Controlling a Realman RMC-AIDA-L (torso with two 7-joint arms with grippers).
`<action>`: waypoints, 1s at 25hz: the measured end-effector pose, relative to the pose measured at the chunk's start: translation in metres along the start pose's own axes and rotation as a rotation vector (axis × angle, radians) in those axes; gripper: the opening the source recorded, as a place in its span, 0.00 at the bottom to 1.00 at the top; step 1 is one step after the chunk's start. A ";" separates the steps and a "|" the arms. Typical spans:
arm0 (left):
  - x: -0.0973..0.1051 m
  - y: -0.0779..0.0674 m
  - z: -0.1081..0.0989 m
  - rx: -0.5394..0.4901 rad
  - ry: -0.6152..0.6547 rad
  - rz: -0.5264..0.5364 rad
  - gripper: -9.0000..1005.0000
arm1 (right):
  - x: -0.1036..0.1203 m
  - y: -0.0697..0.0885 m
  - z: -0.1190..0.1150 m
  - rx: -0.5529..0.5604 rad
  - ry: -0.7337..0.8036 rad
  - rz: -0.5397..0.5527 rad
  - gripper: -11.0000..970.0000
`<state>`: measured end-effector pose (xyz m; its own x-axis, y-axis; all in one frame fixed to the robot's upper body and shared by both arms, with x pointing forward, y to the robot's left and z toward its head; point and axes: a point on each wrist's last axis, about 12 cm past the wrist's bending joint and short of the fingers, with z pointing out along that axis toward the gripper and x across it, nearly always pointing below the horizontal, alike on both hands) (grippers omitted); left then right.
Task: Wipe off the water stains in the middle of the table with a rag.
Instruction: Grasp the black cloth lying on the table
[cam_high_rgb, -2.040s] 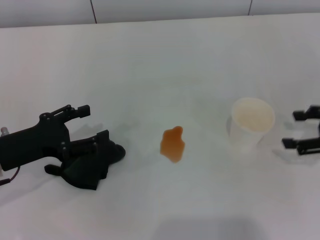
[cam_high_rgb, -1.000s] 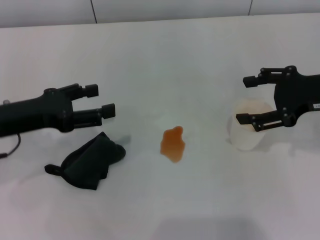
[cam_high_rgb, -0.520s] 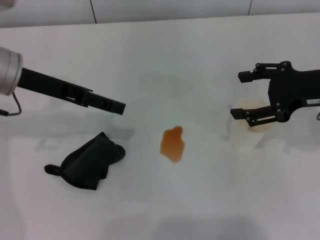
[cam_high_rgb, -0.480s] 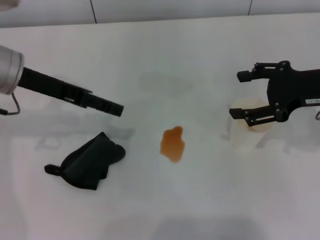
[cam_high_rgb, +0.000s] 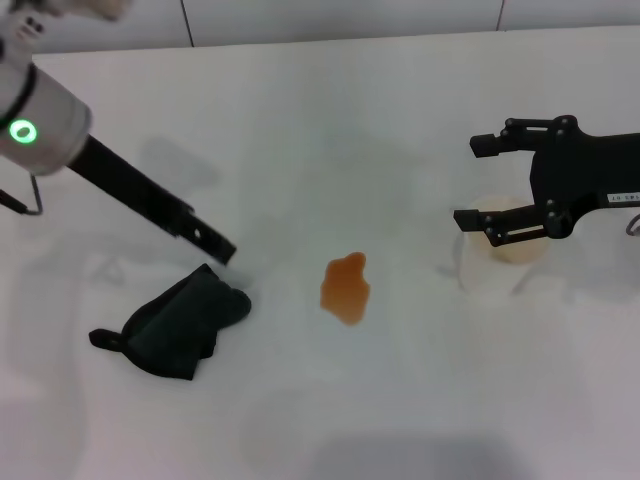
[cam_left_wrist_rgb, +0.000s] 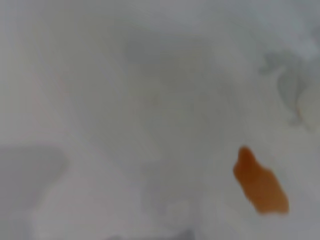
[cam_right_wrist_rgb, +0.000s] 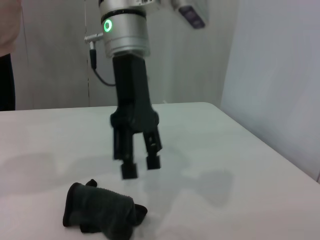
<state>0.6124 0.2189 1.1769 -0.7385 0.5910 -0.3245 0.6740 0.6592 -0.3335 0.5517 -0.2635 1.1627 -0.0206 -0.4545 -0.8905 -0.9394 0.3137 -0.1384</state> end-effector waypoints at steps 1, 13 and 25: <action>0.000 -0.003 0.004 0.000 0.020 0.016 0.89 | 0.000 0.000 0.000 0.000 0.000 0.000 0.89; 0.014 -0.014 0.033 -0.035 0.170 0.076 0.88 | 0.000 -0.001 -0.001 0.008 -0.001 0.002 0.89; 0.011 -0.015 0.038 -0.072 0.189 0.093 0.75 | 0.001 -0.001 -0.002 0.012 -0.002 0.007 0.89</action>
<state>0.5949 0.1975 1.1448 -0.6679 0.7229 -0.1768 0.7414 0.6254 -0.2433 0.5520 -0.2658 1.1630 -0.0265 -0.4508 -0.8922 -0.9349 0.3271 -0.1375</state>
